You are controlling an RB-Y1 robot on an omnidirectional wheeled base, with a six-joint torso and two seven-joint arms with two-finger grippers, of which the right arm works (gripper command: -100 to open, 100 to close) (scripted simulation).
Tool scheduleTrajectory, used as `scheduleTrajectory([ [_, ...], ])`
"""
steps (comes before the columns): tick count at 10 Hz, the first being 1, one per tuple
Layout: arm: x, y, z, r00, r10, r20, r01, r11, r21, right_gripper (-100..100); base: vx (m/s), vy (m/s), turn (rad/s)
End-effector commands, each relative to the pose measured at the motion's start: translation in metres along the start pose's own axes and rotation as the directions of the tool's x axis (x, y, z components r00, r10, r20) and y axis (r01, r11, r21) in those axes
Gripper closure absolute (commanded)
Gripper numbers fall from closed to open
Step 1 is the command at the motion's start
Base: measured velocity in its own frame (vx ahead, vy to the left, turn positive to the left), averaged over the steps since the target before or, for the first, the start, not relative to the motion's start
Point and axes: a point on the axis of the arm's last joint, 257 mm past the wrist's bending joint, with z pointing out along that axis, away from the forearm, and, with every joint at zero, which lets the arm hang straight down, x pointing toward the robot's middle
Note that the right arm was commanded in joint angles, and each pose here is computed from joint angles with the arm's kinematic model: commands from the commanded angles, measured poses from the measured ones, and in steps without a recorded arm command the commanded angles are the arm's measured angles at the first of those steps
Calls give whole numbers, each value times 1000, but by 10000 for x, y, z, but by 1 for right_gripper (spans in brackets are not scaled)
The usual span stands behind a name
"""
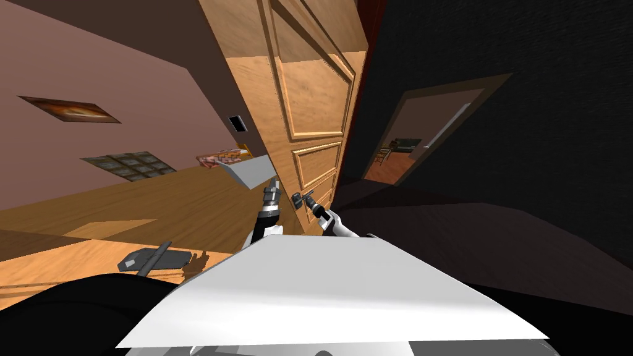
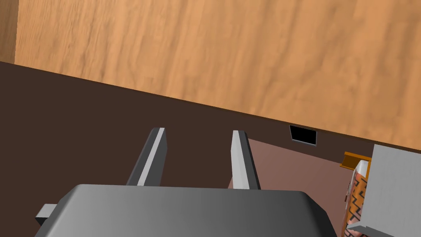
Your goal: Push the door open
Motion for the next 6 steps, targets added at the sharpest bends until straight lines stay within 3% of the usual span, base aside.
scheduleTrajectory([
  [1,-4,6,1,1000,-1,0,1,1000,-1,100,0,0,0],
  [3,-47,-22,-31,1000,-3,8,3,1000,5,100,45,104,-71],
  [6,-114,-45,-76,1000,-8,22,8,1000,9,100,88,160,-71],
])
